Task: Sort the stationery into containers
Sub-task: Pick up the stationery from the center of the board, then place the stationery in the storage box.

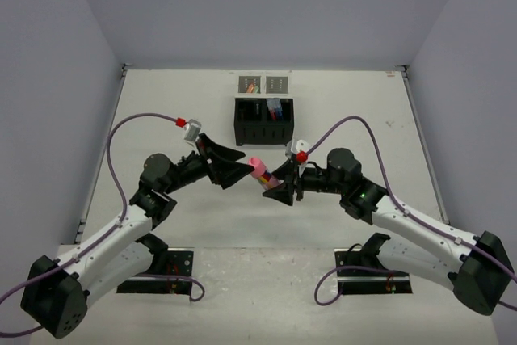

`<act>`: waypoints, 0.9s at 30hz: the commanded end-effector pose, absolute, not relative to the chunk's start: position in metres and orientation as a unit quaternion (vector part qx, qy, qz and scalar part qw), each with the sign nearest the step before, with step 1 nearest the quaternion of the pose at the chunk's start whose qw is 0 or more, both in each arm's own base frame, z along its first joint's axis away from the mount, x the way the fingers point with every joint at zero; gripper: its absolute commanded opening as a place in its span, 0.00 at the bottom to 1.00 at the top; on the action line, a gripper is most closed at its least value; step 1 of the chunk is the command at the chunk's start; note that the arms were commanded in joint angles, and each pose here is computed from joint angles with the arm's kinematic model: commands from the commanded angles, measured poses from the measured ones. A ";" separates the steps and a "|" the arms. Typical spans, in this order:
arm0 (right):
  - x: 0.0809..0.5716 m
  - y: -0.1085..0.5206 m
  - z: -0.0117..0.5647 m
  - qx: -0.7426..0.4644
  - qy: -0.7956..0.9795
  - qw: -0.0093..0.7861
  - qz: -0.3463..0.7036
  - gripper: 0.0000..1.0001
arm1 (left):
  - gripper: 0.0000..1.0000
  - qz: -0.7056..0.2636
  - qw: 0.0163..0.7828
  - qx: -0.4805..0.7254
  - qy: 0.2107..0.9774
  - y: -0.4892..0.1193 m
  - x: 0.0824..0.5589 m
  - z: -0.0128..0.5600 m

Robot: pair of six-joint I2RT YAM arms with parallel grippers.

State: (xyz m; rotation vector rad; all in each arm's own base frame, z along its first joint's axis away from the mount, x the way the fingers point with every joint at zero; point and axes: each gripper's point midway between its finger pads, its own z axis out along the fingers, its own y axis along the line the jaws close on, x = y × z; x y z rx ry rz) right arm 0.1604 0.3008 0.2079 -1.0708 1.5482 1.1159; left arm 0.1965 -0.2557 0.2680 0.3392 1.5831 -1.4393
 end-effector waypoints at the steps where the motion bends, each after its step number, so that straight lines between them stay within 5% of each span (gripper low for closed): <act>1: 0.149 0.305 0.267 -0.431 0.560 0.506 0.496 0.00 | 0.97 -0.627 0.486 0.194 0.576 -0.273 0.182 0.314; 8: 0.149 0.301 0.271 -0.442 0.564 0.505 0.481 0.00 | 0.74 -0.624 0.483 0.212 0.577 -0.302 0.182 0.323; 9: 0.149 0.301 0.269 -0.444 0.566 0.504 0.477 0.00 | 0.61 -0.624 0.488 0.206 0.575 -0.301 0.184 0.326; 11: 0.149 0.299 0.270 -0.443 0.563 0.510 0.475 0.00 | 0.50 -0.622 0.496 0.207 0.569 -0.300 0.184 0.333; 15: 0.153 0.295 0.277 -0.424 0.563 0.530 0.472 0.00 | 0.01 -0.614 0.486 0.215 0.584 -0.304 0.186 0.329; 19: 0.160 0.290 0.289 -0.401 0.564 0.553 0.464 0.04 | 0.00 -0.608 0.474 0.214 0.599 -0.307 0.190 0.318; 22: 0.165 0.286 0.292 -0.384 0.569 0.566 0.456 0.36 | 0.00 -0.601 0.474 0.205 0.610 -0.309 0.196 0.313; 23: 0.170 0.282 0.293 -0.365 0.578 0.575 0.448 0.85 | 0.00 -0.593 0.477 0.201 0.616 -0.309 0.201 0.312; 24: 0.173 0.279 0.292 -0.356 0.585 0.581 0.440 0.99 | 0.00 -0.582 0.486 0.193 0.623 -0.309 0.208 0.313; 27: 0.185 0.262 0.283 -0.330 0.617 0.595 0.395 0.99 | 0.00 -0.530 0.512 0.178 0.653 -0.307 0.235 0.308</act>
